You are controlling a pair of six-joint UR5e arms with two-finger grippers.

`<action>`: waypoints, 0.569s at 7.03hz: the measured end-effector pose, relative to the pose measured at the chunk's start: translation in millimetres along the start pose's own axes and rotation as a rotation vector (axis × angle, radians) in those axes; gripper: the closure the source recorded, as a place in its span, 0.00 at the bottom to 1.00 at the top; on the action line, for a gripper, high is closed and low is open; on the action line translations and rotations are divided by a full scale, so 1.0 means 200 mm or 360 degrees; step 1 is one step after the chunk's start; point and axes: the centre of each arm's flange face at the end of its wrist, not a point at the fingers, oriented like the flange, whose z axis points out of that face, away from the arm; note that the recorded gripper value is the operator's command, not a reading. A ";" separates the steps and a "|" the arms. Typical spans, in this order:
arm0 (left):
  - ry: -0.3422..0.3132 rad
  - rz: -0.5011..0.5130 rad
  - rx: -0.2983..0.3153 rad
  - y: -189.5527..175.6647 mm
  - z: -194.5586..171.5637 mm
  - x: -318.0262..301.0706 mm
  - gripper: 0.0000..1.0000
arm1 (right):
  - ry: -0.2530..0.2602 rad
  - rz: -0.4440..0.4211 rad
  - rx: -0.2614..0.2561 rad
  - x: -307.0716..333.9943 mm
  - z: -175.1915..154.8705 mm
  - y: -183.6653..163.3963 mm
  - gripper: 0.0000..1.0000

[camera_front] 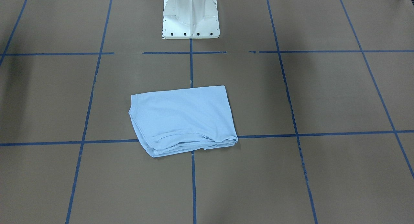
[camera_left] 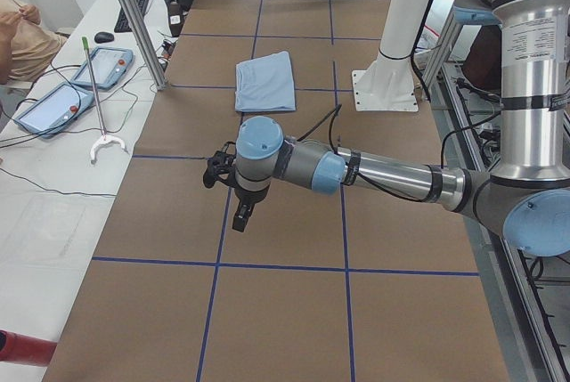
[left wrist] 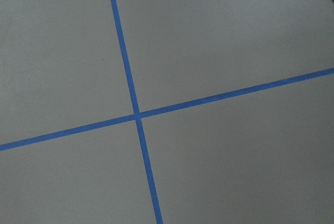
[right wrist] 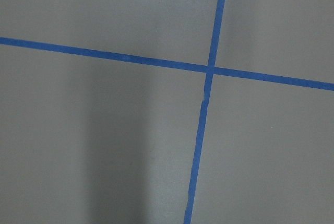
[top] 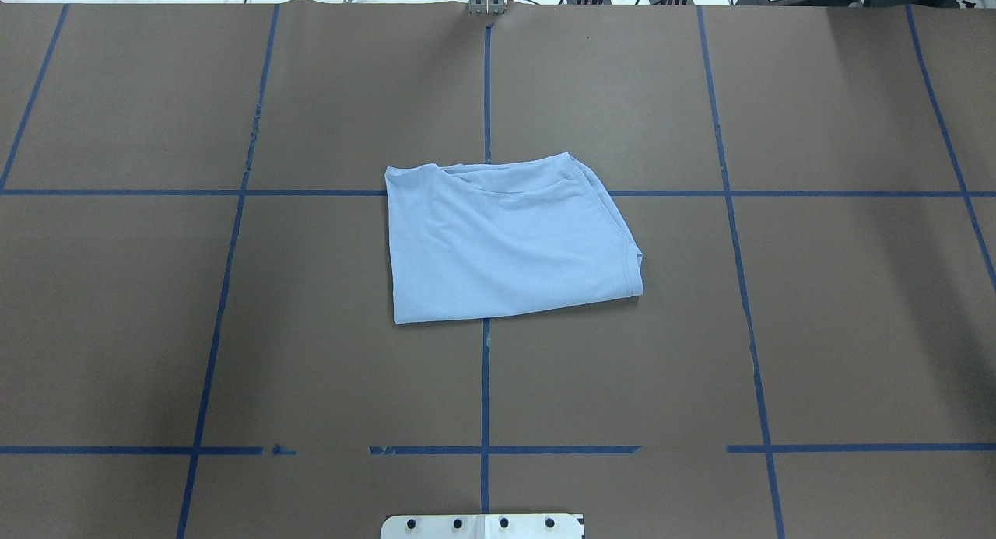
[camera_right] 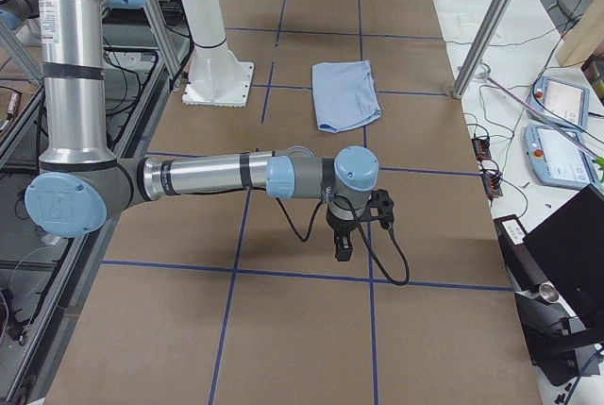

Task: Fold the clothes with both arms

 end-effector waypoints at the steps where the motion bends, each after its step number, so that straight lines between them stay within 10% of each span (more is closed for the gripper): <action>1: 0.0001 -0.0003 -0.0003 0.01 0.00 0.00 0.00 | 0.0002 -0.0009 0.0009 -0.01 -0.01 0.01 0.00; 4: 0.0002 -0.0034 -0.0039 0.03 0.06 -0.06 0.00 | 0.0000 -0.0015 0.0019 -0.04 -0.03 0.01 0.00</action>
